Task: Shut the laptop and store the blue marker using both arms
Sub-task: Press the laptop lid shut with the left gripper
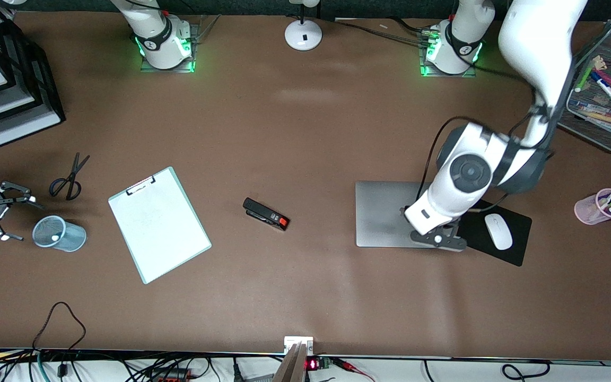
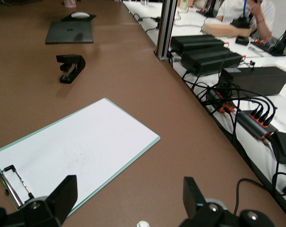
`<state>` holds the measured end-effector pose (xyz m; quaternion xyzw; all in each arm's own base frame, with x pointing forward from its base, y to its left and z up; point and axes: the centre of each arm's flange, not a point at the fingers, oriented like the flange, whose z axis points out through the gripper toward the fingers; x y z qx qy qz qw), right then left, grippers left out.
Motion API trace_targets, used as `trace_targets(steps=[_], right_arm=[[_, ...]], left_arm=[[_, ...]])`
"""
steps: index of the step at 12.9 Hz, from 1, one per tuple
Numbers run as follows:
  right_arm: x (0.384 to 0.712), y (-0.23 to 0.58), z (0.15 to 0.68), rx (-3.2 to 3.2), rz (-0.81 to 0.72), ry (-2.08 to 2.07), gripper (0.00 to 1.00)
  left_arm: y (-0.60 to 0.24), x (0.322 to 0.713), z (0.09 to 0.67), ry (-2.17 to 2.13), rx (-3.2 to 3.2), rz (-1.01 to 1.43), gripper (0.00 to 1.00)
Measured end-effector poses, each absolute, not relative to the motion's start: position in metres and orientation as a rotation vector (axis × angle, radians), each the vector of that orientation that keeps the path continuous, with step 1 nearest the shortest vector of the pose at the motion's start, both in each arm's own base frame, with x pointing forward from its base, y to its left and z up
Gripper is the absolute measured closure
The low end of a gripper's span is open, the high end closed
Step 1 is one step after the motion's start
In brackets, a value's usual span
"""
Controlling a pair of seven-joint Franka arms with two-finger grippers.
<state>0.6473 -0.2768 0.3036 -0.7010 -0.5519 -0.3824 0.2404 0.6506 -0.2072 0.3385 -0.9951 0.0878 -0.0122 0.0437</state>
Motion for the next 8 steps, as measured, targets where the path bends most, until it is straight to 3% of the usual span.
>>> trace_targets(steps=[4,8], right_arm=[[0.661,-0.253,0.355,-2.138,-0.752,-1.435,0.00],[0.689,-0.201,0.451,-2.431,-0.481,-1.385,0.00]], left_arm=[[-0.205,0.624,0.423,0.188,-3.073,0.049,0.04],[-0.194,0.613,0.501,0.154,-3.048,0.138,0.00]])
